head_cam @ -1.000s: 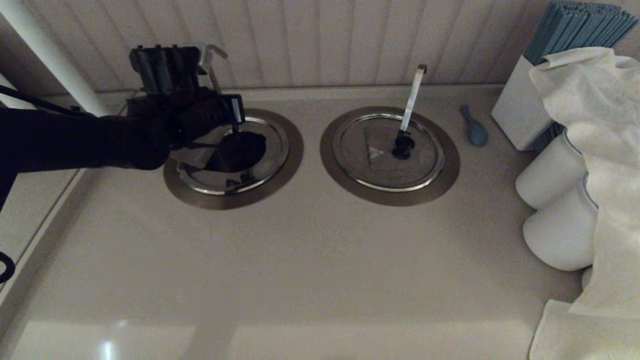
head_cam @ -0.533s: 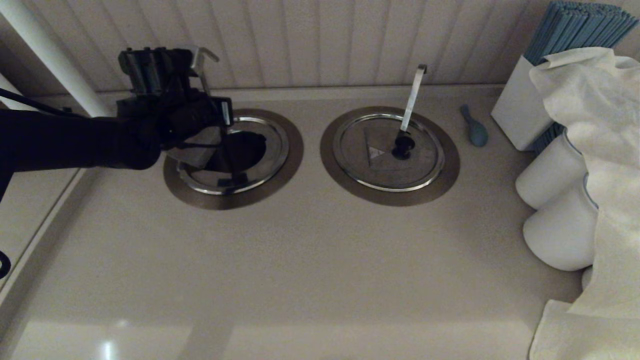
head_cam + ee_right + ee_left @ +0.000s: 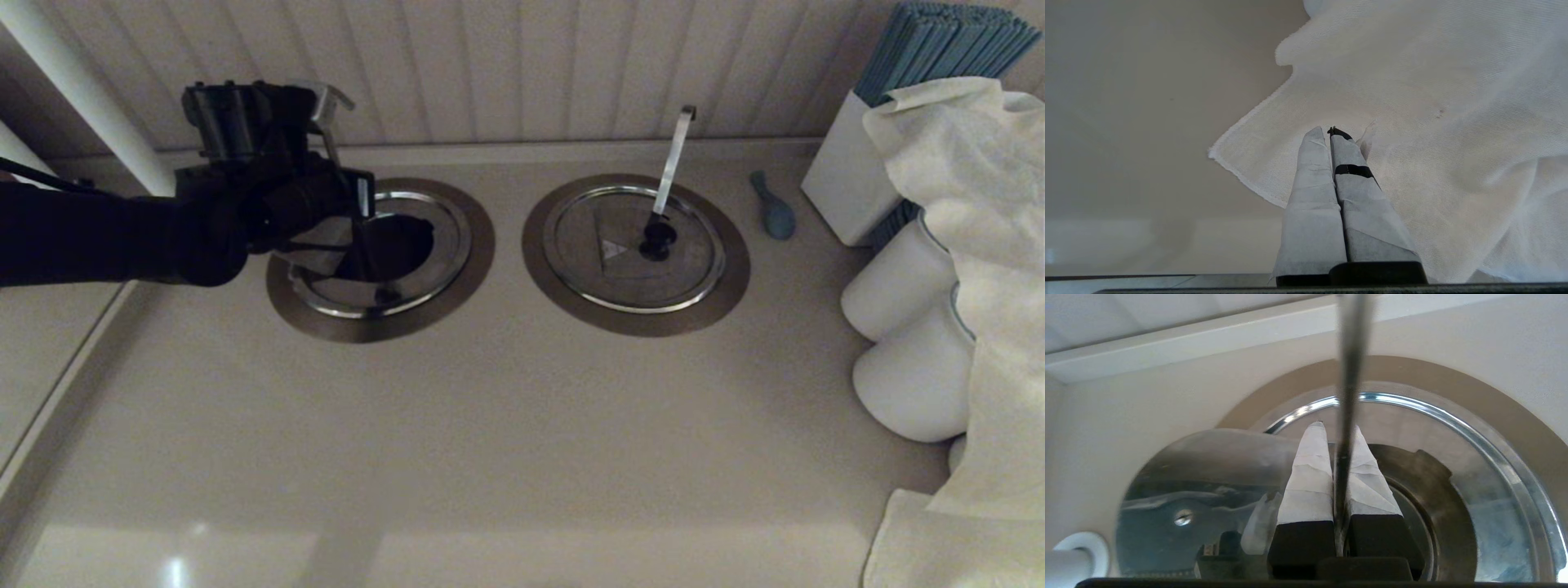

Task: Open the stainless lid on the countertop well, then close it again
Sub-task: Stir with a spoon

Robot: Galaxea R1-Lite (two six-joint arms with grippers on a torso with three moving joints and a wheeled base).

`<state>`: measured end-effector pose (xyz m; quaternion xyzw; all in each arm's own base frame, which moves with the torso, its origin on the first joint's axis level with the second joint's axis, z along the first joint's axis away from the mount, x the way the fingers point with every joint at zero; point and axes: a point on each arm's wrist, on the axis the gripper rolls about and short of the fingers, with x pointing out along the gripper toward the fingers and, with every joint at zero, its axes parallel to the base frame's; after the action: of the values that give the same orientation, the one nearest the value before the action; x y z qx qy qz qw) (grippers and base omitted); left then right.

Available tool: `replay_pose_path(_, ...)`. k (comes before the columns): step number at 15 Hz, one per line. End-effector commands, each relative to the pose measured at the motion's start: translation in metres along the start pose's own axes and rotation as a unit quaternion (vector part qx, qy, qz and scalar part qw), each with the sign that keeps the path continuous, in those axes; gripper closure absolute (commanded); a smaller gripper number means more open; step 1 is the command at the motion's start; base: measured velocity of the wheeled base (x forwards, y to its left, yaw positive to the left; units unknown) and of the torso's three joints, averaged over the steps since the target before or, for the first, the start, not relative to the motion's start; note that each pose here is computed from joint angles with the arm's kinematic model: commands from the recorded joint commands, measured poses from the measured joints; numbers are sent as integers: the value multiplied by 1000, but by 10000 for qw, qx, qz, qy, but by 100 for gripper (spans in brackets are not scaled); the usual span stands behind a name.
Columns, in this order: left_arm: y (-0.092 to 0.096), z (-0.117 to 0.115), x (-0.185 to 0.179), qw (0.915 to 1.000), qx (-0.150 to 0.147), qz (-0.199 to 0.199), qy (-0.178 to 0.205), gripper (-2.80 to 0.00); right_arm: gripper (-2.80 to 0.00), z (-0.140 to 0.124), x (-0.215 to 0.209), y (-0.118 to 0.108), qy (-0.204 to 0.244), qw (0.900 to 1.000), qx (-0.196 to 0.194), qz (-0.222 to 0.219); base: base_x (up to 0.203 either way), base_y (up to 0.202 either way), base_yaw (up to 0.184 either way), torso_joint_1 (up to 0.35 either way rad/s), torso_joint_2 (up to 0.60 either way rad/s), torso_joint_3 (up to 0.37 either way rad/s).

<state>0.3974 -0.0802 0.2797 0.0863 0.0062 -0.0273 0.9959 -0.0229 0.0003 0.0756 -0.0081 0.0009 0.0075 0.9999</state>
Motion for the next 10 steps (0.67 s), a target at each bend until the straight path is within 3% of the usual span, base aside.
replay_pose_path(1, -2, 3, -4, 10000, 0, -29, -22, 0, 0, 0, 0, 0, -2, 10000, -4, 2, 0, 0, 0, 0, 0, 0)
replay_pose_path(5, -20, 1, -8, 9991, -166, -360, 138, 0, 0, 0, 0, 0, -2, 10000, -4, 2, 0, 0, 0, 0, 0, 0)
replay_pose_path(7, -24, 0, -11, 9952, -436, -827, 280, 0, 0, 0, 0, 0, -2, 10000, -4, 4, 0, 0, 0, 0, 0, 0)
replay_pose_path(10, -28, 2, -2, 9912, -894, -945, 227, 0, 0, 0, 0, 0, -2, 10000, -4, 2, 0, 0, 0, 0, 0, 0)
